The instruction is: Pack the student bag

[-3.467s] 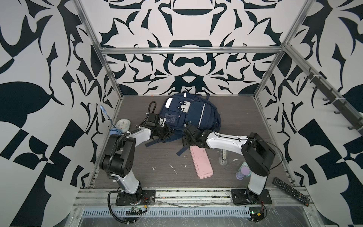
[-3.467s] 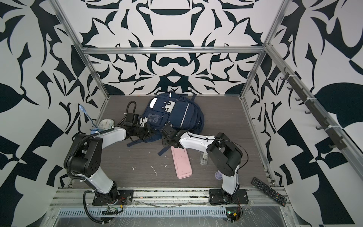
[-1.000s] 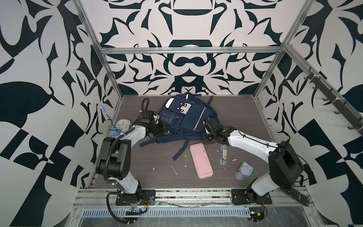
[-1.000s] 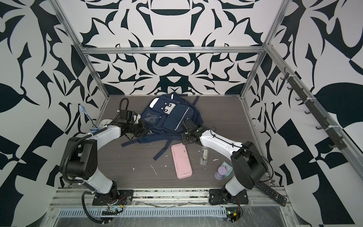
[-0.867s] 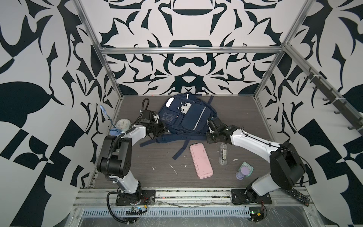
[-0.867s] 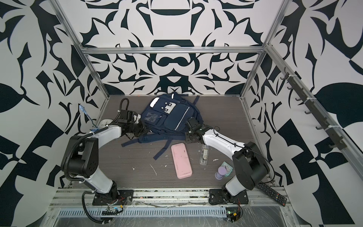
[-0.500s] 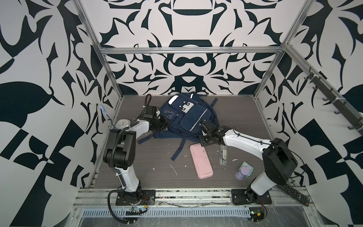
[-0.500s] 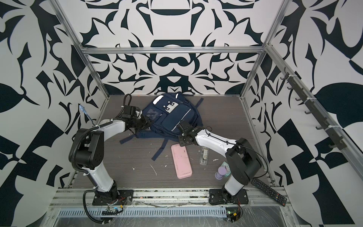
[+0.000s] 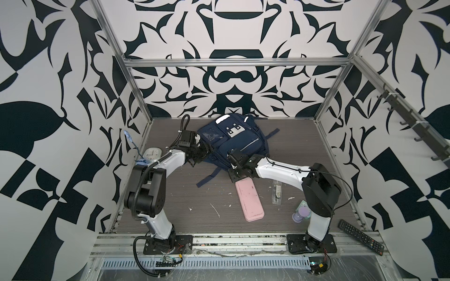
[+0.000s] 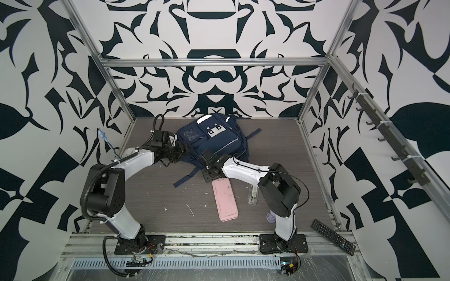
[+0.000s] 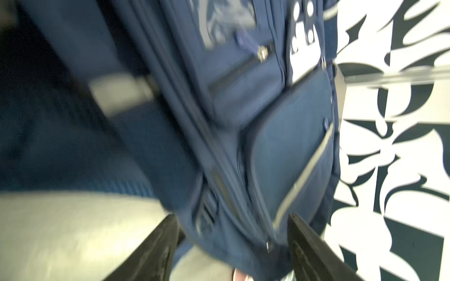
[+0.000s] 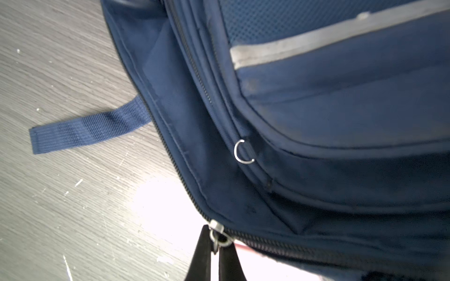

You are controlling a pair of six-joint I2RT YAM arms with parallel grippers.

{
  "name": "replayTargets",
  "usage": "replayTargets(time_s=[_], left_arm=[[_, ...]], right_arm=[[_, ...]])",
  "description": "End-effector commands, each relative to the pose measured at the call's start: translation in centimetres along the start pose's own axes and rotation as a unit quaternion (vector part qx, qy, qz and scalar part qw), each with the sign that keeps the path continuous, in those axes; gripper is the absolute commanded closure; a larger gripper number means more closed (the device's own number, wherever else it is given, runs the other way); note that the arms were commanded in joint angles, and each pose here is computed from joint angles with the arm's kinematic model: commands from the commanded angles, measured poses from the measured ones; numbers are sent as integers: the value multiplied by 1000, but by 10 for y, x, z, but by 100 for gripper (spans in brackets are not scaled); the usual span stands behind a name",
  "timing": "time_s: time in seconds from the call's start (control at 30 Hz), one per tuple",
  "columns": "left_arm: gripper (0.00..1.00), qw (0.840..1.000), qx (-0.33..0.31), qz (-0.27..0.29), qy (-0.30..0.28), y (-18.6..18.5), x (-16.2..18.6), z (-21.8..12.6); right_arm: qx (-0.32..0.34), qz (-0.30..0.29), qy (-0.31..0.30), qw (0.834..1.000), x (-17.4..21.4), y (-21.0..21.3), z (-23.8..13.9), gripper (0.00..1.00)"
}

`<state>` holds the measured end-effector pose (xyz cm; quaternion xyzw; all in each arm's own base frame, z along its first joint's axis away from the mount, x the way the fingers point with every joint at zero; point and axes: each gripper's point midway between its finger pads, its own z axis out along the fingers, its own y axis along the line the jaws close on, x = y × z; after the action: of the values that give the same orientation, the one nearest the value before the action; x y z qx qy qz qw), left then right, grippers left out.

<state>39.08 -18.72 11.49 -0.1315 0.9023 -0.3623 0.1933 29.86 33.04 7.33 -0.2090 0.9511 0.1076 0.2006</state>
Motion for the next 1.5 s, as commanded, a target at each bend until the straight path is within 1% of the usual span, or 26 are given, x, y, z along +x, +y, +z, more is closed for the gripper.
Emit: replayTargets(time_s=[0.0, 0.13, 0.2, 0.3, 0.53, 0.6, 0.73, 0.9, 0.97, 1.0, 1.13, 1.27, 1.37, 1.47], left_arm=[[30, 999, -15, 13, 32, 5, 37, -10], [34, 997, -14, 27, 68, -4, 76, -1], [36, 997, -10, 30, 73, -8, 84, 5], [42, 997, -6, 25, 75, -10, 86, 14], [50, 996, -15, 18, 85, -2, 85, 32], [55, 996, -14, 16, 89, -1, 85, 37], [66, 996, -11, 10, 89, -1, 82, 45], [90, 996, -12, 9, 83, 1, 72, 45], [98, 997, -15, 5, 77, 6, 66, 41], [100, 997, -16, 1, 74, 9, 62, 38], [100, 998, -19, -11, 52, 23, 44, 22], [100, 999, -21, -22, 32, 36, 27, 5], [100, 999, -22, -27, 25, 42, 21, 0], [100, 999, -21, -27, 25, 42, 19, 1]], right_arm=[[-36, -18, -26, 999, -18, 26, -14, 100], [-42, -22, -26, 999, -19, 32, -13, 100], [-45, -23, -28, 998, -20, 34, -13, 100], [-50, -23, -30, 998, -21, 38, -15, 100], [-42, -24, -38, 998, -19, 33, -25, 100], [-41, -21, -41, 998, -18, 32, -28, 100], [-36, -19, -45, 998, -15, 28, -32, 100], [-17, -28, -43, 999, -8, 17, -35, 100], [-2, -31, -35, 999, -3, 8, -35, 100], [4, -30, -34, 999, -2, 3, -36, 100], [25, -19, -34, 999, 2, -24, -43, 100], [43, 12, -35, 998, 4, -62, -51, 100], [51, 40, -37, 997, 6, -89, -57, 100], [43, 54, -45, 997, 4, -96, -62, 100]])
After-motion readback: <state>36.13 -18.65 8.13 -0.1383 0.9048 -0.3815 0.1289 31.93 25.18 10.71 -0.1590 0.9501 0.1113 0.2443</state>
